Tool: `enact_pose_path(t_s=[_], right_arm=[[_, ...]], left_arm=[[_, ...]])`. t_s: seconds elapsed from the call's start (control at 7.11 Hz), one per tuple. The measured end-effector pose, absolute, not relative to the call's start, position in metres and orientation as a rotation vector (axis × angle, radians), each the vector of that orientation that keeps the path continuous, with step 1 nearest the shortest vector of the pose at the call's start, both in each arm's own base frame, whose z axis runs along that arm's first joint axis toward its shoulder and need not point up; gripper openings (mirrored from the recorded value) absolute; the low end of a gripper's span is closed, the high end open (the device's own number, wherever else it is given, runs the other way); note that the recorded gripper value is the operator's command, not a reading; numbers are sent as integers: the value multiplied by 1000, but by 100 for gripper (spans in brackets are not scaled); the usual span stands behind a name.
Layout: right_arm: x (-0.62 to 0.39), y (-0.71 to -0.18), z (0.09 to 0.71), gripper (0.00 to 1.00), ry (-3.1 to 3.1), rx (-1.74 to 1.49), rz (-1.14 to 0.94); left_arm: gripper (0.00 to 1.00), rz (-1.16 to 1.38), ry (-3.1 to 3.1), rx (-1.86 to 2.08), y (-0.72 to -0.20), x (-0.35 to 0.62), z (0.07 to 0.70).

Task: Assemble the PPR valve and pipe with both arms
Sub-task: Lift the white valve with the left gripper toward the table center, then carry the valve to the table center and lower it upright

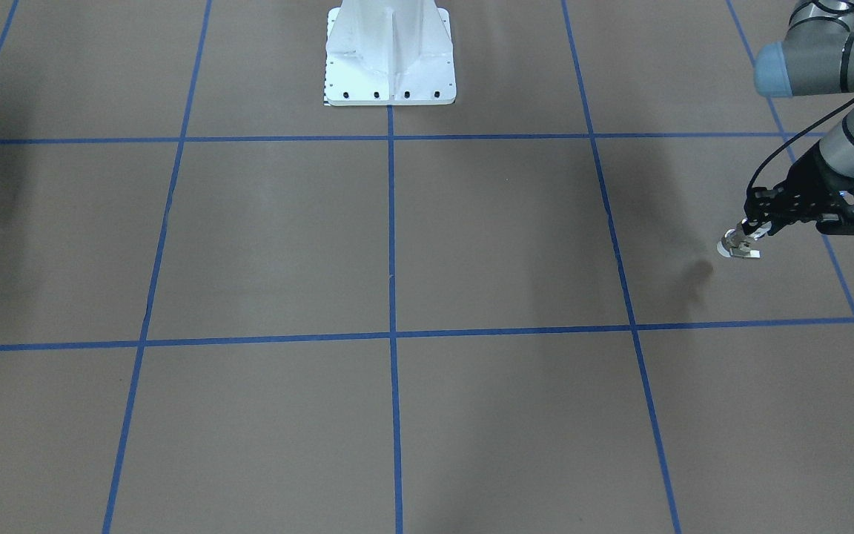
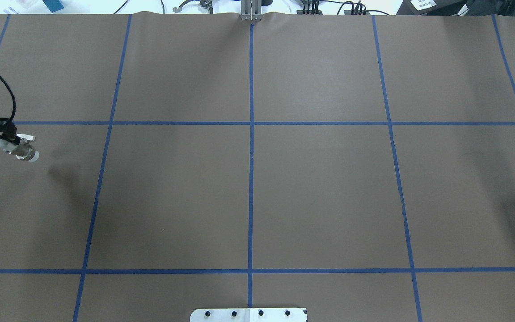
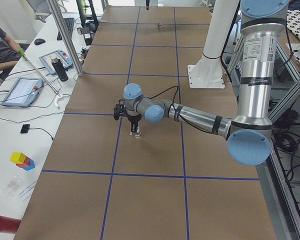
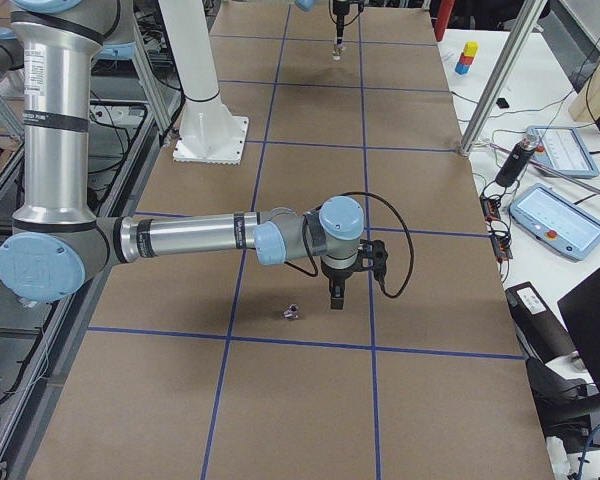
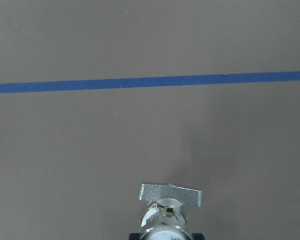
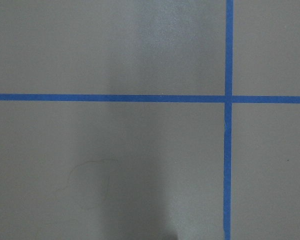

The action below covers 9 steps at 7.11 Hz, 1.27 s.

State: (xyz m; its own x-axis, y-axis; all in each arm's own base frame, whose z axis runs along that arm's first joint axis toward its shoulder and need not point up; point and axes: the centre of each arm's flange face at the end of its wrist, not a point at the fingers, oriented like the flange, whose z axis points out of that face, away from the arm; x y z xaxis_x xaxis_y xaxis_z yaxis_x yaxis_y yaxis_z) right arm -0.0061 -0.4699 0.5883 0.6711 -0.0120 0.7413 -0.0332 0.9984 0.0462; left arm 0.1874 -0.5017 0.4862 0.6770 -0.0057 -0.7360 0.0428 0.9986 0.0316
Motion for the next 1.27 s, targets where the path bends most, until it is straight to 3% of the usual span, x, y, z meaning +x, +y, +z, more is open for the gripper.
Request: enact_pose_path(t_s=[0.28, 0.84, 1.27], right_arm=[[-8, -471, 586, 100, -839, 60, 7], [-13, -472, 586, 100, -839, 56, -4], [-14, -470, 589, 100, -839, 48, -1]], left_arm=[[0, -113, 864, -9, -526, 255, 377], [0, -227, 826, -117, -510, 485, 158], [0, -244, 774, -127, -493, 592, 87]])
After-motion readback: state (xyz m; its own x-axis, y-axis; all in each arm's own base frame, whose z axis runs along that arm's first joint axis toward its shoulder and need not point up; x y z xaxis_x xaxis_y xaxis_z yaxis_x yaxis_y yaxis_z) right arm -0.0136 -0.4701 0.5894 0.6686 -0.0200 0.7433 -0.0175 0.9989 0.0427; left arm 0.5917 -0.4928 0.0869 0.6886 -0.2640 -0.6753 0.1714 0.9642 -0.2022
